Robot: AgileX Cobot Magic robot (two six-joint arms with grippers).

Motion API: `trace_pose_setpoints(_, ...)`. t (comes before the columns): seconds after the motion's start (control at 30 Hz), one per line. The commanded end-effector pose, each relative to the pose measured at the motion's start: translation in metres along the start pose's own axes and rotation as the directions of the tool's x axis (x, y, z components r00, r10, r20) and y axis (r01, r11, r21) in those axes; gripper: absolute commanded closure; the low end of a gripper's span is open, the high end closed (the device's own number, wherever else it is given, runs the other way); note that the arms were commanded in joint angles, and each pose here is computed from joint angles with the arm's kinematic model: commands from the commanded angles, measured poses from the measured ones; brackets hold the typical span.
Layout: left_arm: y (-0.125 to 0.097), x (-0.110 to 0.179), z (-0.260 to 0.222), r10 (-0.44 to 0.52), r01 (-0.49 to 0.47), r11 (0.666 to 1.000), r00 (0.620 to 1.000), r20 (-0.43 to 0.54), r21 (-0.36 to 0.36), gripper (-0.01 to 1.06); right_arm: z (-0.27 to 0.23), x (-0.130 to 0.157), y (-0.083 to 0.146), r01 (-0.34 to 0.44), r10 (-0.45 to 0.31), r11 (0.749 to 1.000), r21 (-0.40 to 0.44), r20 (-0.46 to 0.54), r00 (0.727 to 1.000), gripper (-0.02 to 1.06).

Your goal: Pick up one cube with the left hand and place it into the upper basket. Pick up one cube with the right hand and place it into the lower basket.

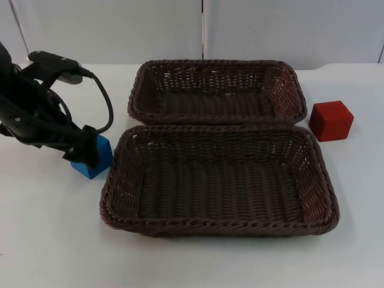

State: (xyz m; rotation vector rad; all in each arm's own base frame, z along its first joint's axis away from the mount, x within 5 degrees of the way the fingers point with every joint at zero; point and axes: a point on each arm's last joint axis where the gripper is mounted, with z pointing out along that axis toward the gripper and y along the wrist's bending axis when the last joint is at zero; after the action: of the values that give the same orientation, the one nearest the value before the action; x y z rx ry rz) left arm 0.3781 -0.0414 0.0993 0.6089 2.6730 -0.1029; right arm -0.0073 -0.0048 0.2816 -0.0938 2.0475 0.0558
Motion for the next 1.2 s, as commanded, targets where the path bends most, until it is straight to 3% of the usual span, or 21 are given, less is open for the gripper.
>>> trace_pose_setpoints(0.0,-0.002,-0.005,0.003,0.006,-0.006,1.0,1.0,0.012,0.002,0.0,0.001,0.001,0.0,0.007,-0.007,1.0,0.009,0.004,1.0,-0.01)
trace_pose_setpoints(0.23,-0.01,-0.014,0.018,0.119,-0.119,0.993,0.993,0.01,0.013,0.0,0.001,0.001,0.0,0.007,-0.007,1.0,0.009,0.004,1.0,-0.01)
trace_pose_setpoints(0.57,-0.008,-0.015,0.024,0.145,-0.145,0.989,0.989,0.012,0.008,0.0,0.001,0.001,0.0,0.007,-0.007,1.0,0.009,0.004,1.0,-0.01)
trace_pose_setpoints(0.67,-0.008,-0.015,0.024,0.145,-0.145,0.989,0.989,0.014,0.005,0.05,0.001,0.001,0.0,0.007,-0.007,1.0,0.009,0.004,1.0,-0.01)
trace_pose_setpoints(0.73,-0.008,-0.016,0.024,0.145,-0.145,0.989,0.989,0.018,0.002,0.18,0.001,0.001,0.0,0.007,-0.007,1.0,0.009,0.004,1.0,-0.01)
trace_pose_setpoints(0.8,-0.007,-0.016,0.024,0.147,-0.147,0.989,0.989,0.022,-0.004,0.39,0.001,0.001,0.0,0.007,-0.007,1.0,0.009,0.004,1.0,-0.01)
trace_pose_setpoints(0.83,-0.007,-0.016,0.024,0.147,-0.147,0.989,0.989,0.022,-0.004,0.39,0.001,0.001,0.0,0.007,-0.007,1.0,0.009,0.004,1.0,-0.01)
trace_pose_setpoints(1.0,-0.009,-0.02,0.009,0.153,-0.153,0.988,0.988,0.019,0.015,1.06,0.001,0.001,0.0,0.007,-0.007,1.0,0.009,0.004,1.0,-0.01)
trace_pose_setpoints(1.17,-0.009,-0.031,-0.017,0.092,-0.092,0.996,0.993,0.076,-0.003,1.05,0.001,0.001,0.0,0.009,-0.009,1.0,0.009,0.004,1.0,-0.01)
